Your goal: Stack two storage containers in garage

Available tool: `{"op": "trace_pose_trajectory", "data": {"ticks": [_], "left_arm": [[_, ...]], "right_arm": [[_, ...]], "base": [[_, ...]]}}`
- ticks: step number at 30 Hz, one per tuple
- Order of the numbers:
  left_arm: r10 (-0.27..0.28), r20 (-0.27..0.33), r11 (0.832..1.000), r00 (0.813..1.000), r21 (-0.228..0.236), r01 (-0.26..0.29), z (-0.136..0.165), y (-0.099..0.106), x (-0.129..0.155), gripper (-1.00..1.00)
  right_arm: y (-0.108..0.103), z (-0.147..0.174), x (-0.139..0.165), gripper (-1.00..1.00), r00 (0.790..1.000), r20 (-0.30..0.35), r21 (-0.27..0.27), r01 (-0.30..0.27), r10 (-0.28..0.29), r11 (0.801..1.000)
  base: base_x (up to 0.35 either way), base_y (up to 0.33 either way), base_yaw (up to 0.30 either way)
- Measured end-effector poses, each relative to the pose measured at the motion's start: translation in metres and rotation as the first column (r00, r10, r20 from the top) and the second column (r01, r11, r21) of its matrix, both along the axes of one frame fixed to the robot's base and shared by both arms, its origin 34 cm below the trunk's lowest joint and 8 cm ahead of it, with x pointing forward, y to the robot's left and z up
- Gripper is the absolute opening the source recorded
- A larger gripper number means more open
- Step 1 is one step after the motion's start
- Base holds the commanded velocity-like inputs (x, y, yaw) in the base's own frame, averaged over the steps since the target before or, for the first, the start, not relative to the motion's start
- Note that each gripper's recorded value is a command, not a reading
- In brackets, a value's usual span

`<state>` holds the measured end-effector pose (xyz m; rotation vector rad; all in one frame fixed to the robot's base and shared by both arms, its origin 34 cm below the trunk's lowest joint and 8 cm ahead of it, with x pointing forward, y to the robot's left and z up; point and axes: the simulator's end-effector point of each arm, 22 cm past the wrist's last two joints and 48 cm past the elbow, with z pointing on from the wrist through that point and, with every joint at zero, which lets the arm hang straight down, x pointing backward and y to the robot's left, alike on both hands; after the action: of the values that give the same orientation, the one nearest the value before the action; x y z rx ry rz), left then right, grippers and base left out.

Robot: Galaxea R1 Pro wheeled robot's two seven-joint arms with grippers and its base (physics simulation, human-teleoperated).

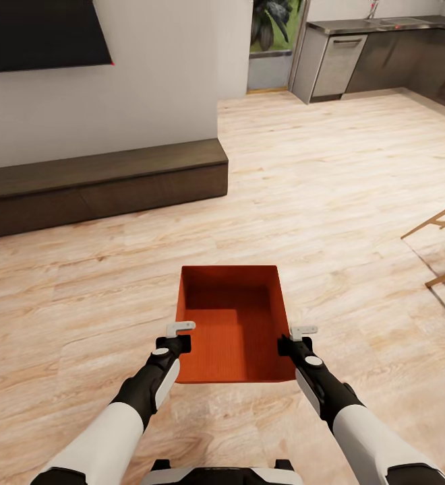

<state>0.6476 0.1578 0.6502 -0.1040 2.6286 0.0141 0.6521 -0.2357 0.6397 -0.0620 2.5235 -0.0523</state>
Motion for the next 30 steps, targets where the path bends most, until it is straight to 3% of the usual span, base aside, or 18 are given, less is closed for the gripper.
{"op": "trace_pose_trajectory", "data": {"ticks": [30], "left_arm": [[0.001,0.048,1.0,0.999,0.0,-0.001,0.026,0.0,0.016,-1.0]], "right_arm": [[0.0,0.026,0.017,-1.0,0.999,0.048,0.0,0.0,0.0,1.0]], "base": [[0.0,0.0,0.0]]}}
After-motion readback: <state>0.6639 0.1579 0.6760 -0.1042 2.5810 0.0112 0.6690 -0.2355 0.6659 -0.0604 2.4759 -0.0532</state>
